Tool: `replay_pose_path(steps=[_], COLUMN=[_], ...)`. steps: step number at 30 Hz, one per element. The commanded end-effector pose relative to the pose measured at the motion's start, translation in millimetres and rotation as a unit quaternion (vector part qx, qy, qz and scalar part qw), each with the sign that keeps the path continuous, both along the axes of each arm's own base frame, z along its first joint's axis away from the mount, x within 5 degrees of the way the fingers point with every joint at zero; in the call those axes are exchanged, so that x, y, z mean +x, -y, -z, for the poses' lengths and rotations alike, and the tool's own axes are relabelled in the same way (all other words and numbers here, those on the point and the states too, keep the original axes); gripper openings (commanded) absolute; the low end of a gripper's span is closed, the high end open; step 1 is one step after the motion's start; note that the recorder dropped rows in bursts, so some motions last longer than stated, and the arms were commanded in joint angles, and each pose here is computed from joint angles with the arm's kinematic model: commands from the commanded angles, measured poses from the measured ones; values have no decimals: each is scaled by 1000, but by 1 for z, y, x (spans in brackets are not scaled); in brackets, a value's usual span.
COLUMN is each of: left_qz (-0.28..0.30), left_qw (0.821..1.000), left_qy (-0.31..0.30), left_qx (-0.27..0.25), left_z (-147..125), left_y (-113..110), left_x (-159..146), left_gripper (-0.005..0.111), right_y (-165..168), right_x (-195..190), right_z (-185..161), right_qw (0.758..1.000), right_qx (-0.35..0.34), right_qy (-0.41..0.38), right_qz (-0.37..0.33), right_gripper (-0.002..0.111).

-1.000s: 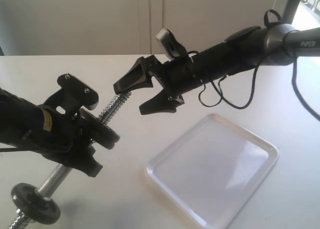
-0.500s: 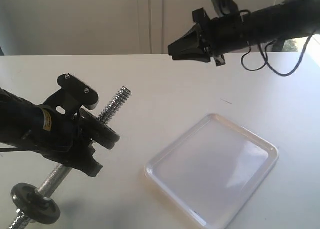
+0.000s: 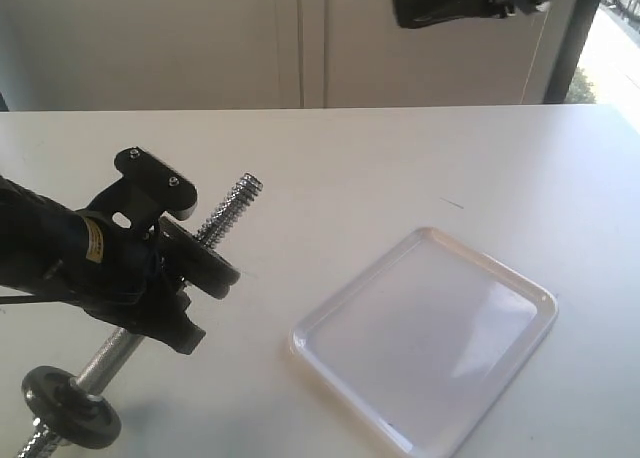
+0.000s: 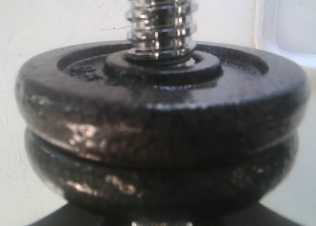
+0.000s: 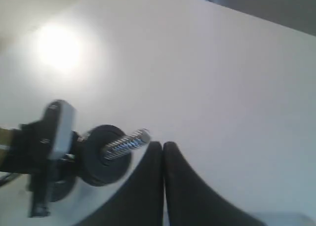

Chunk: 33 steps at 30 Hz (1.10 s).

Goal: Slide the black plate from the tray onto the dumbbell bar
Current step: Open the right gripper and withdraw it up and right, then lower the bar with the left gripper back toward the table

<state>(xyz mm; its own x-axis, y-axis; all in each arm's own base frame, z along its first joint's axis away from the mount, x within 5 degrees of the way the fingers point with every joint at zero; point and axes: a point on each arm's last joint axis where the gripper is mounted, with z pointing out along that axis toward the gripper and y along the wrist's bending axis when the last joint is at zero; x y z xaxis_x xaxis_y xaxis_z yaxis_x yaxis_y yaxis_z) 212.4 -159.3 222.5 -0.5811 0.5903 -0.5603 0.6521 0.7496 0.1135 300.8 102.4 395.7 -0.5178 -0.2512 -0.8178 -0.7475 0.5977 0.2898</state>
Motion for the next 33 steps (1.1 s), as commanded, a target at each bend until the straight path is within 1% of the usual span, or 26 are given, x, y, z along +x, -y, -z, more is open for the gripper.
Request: replay_pose_path(steps=[1, 3, 5, 9, 12, 16, 19, 26, 28, 30, 33], left_qz=[17, 17, 17, 16, 16, 16, 16, 24, 24, 26, 40], left_qw=[991, 991, 991, 991, 991, 992, 993, 997, 997, 997, 991], left_qy=[101, 100, 100, 99, 99, 96, 88, 60, 54, 58, 100], left_qx=[-86, -85, -85, -84, -84, -81, -76, -50, -47, -51, -83], left_z=[-33, -33, -33, -32, -32, -30, -25, 5, 10, 11, 7], left_y=[10, 10, 10, 10, 10, 11, 12, 22, 23, 24, 31], left_x=[7, 7, 7, 7, 7, 7, 9, 21, 22, 23, 29], left_gripper=[0, 0, 0, 0, 0, 0, 0, 0, 0, 0, 0], right_y=[22, 30, 35, 39, 38, 37, 35, 28, 28, 28, 28], right_x=[-42, -64, -83, -115, -129, -132, -132, -135, -136, -136, -136], right_z=[-6, -4, 1, 22, 41, 57, 60, 58, 57, 57, 57], right_qw=[984, 975, 971, 972, 973, 970, 969, 974, 974, 974, 974], right_qx=[-64, -59, -54, -59, -61, -58, -46, -21, -16, -16, -15], right_qy=[99, 128, 142, 139, 131, 138, 138, 130, 127, 127, 127], right_qz=[137, 169, 184, 182, 178, 191, 197, 186, 187, 187, 187], right_gripper=[0, 0, 0, 0, 0, 0, 0, 0, 0, 0, 0])
